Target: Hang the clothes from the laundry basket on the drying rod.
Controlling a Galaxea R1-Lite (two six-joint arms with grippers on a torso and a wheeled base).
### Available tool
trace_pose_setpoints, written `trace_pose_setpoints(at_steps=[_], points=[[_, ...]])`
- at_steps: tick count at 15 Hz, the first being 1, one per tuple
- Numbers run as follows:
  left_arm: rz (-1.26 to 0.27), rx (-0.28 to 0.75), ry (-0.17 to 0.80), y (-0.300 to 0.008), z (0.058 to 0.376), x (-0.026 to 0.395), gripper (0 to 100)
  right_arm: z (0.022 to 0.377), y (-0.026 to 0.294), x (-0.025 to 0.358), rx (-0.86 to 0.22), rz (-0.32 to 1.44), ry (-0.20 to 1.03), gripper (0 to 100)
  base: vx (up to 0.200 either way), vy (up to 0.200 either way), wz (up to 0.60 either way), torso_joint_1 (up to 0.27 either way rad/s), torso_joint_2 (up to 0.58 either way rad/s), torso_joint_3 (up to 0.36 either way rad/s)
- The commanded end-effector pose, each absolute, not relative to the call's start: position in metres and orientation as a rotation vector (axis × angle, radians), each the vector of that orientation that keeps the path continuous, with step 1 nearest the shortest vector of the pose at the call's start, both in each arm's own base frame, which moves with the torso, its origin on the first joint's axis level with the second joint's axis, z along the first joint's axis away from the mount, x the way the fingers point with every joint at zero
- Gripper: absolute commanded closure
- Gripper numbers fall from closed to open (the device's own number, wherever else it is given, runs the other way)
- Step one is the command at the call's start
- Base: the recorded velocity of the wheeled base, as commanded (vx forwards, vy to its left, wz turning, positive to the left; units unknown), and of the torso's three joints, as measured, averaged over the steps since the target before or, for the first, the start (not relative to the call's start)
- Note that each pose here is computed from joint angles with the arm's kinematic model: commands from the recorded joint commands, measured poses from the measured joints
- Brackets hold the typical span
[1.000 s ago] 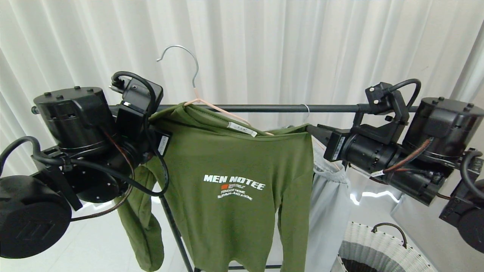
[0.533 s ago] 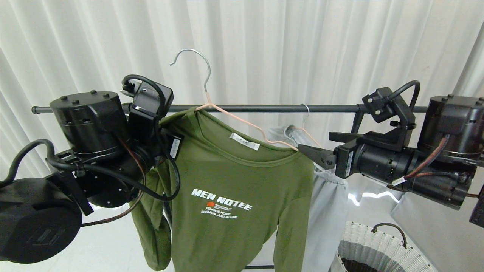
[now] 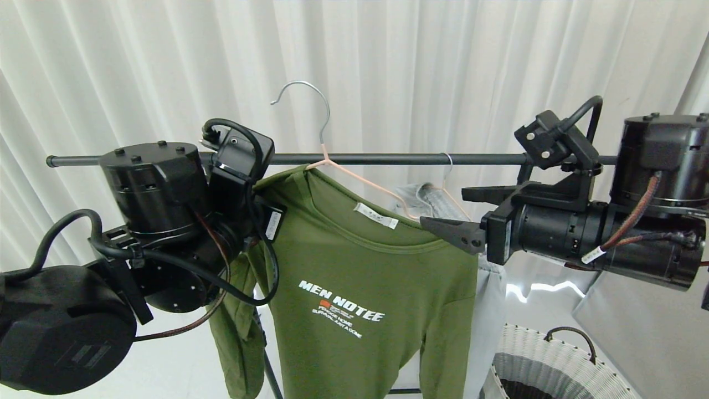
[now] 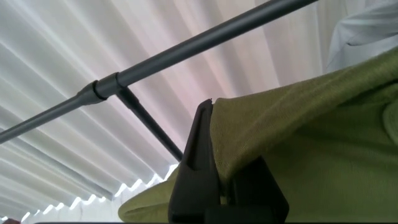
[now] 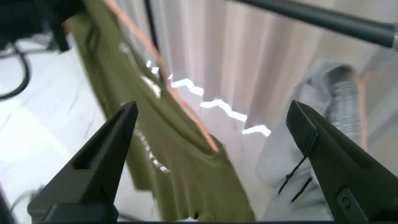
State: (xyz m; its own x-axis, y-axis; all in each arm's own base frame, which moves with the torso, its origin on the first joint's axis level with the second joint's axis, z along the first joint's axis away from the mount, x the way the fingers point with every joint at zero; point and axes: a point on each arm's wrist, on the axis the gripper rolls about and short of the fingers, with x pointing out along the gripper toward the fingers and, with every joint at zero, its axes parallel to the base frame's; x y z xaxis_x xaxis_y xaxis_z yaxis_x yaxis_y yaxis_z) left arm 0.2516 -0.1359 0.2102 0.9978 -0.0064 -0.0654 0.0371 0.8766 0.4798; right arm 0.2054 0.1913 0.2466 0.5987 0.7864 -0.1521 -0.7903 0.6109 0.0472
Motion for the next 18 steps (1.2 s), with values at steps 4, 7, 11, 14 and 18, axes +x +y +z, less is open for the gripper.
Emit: trace_pose_setpoints(at_steps=[4, 7, 11, 14, 18], points=[[-0.038, 0.502, 0.061, -0.140, 0.209, 0.249, 100, 0.238, 0.224, 0.226, -0.087, 0.914, 0.176, 0, 0.000, 0.000, 0.00, 0.000, 0.00, 0.000], [-0.054, 0.502, 0.061, -0.144, 0.208, 0.247, 100, 0.239, 0.237, 0.238, -0.103, 0.893, 0.155, 0, 0.000, 0.000, 0.00, 0.000, 0.00, 0.000], [-0.066, 0.501, 0.056, -0.147, 0.209, 0.245, 100, 0.241, 0.243, 0.249, -0.141, 0.816, 0.123, 0, 0.000, 0.000, 0.00, 0.000, 0.00, 0.000], [-0.067, 0.509, 0.062, -0.150, 0.207, 0.244, 100, 0.241, 0.245, 0.248, -0.180, 0.819, 0.103, 0, 0.000, 0.000, 0.00, 0.000, 0.00, 0.000], [-0.021, 0.531, 0.082, -0.162, 0.202, 0.242, 100, 0.242, 0.250, 0.241, -0.301, 0.787, 0.050, 0, 0.000, 0.000, 0.00, 0.000, 0.00, 0.000]])
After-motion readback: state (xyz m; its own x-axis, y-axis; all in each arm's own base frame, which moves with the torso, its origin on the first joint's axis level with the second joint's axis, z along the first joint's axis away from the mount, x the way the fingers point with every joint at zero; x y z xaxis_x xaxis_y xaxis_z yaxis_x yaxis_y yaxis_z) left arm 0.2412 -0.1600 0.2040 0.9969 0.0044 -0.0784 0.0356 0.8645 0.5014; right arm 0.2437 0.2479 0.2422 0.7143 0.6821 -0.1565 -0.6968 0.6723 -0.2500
